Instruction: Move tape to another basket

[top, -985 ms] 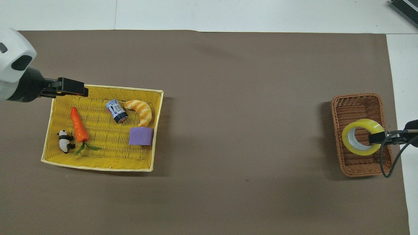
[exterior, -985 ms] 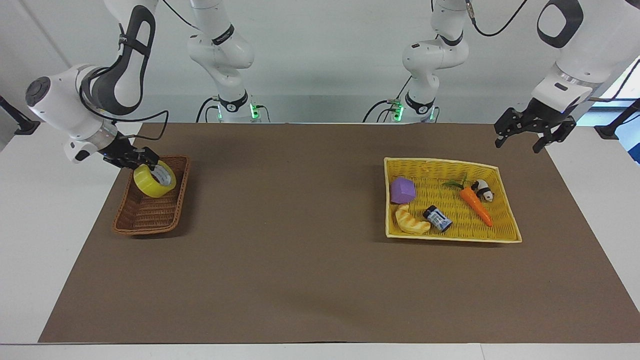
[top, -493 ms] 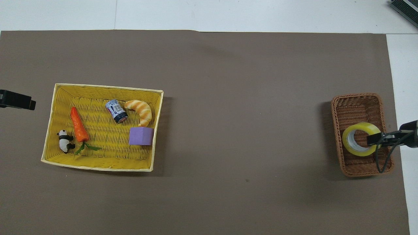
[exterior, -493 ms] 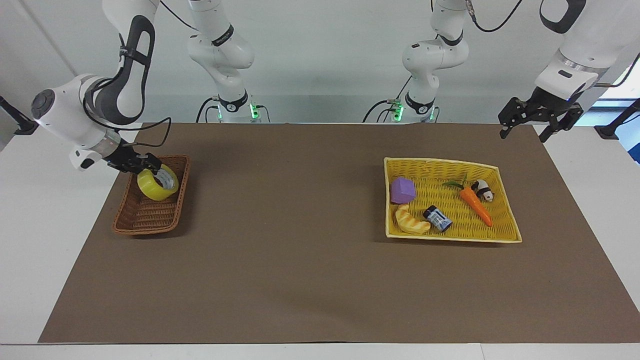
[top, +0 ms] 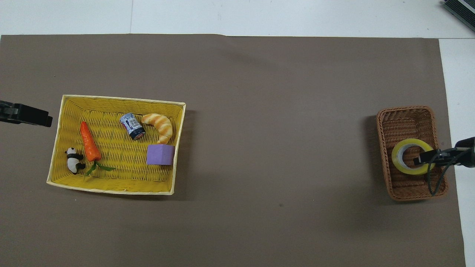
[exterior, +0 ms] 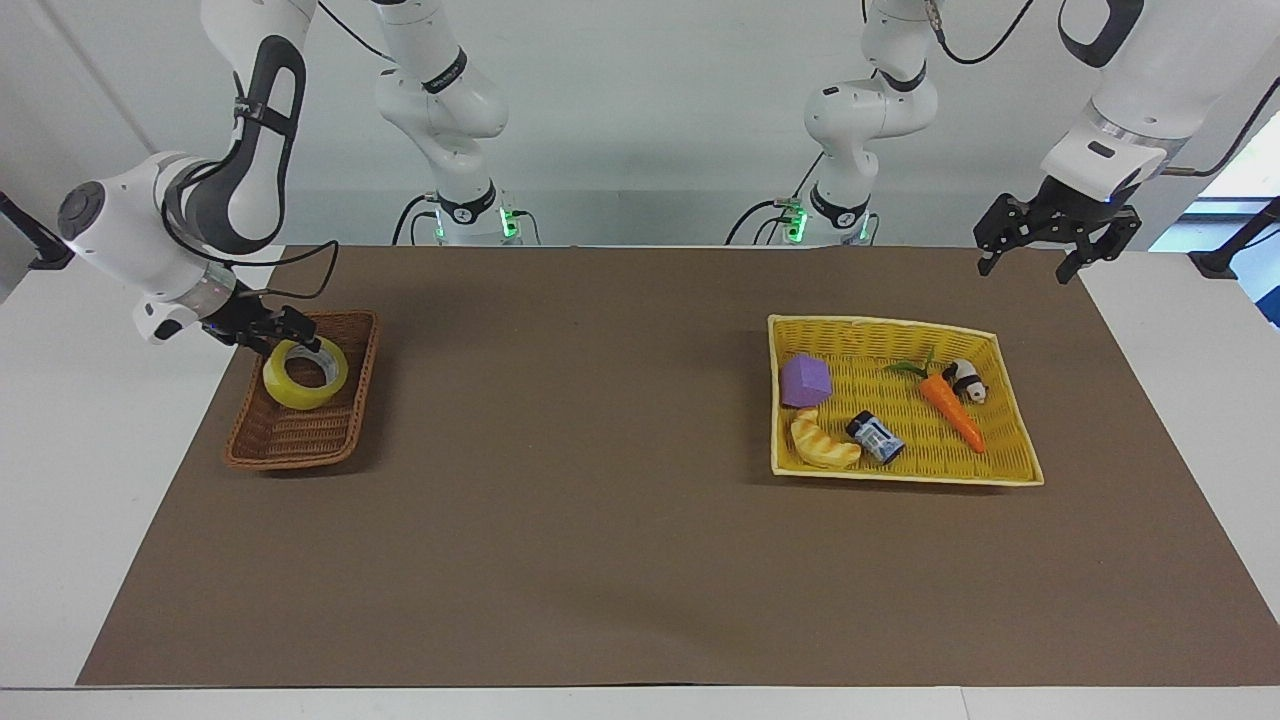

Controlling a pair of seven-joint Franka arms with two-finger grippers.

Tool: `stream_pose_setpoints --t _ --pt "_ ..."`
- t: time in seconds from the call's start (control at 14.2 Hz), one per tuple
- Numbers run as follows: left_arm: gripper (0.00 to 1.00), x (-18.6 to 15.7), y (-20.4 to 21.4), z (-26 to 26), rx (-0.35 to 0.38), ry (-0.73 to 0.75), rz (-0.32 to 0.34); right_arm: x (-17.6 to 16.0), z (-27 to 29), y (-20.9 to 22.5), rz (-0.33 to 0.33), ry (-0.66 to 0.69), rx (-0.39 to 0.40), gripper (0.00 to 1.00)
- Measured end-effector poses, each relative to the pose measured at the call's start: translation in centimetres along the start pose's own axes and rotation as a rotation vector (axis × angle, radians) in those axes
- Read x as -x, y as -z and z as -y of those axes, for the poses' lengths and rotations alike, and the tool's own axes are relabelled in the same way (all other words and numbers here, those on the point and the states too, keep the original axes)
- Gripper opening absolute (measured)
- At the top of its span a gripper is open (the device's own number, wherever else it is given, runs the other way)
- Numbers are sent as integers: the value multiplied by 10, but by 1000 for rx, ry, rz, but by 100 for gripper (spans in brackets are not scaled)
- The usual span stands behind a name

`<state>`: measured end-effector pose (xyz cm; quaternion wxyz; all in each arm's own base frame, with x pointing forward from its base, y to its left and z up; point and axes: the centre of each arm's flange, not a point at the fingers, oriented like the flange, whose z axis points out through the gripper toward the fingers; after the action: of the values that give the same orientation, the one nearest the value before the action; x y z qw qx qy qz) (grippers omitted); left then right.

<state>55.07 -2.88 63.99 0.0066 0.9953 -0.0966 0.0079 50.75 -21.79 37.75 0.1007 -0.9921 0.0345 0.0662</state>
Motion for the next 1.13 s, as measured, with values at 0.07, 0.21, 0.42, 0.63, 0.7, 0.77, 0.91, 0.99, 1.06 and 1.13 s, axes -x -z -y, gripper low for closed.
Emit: stream_pose_setpoints --t 0.07,0.21,0.42,0.63,0.7,0.77,0.91,0.99,1.06,1.13 --pt "100 0 0 0 0 0 1 -4 3 8 -18 8 3 100" --pt "100 1 -1 0 2 0 11 -17 15 30 -60 37 20 100" --pt "100 4 -3 0 5 1 34 -36 50 58 -112 46 51 100" --pt "100 4 -3 1 5 3 34 -47 90 73 -126 -14 98 100" --pt "100 4 -3 3 4 8 35 -47 112 75 -119 -51 114 100" --pt "100 5 -3 7 4 15 36 -46 136 77 -109 -91 129 100" --pt "100 6 -3 14 4 29 35 -37 187 84 -96 -146 152 100" --pt "100 6 -3 15 4 30 35 -31 204 90 -95 -154 153 100" --pt "100 6 -3 14 4 29 35 -25 213 100 -100 -155 152 100" --pt "100 6 -3 13 4 28 35 -18 216 113 -104 -155 150 100"
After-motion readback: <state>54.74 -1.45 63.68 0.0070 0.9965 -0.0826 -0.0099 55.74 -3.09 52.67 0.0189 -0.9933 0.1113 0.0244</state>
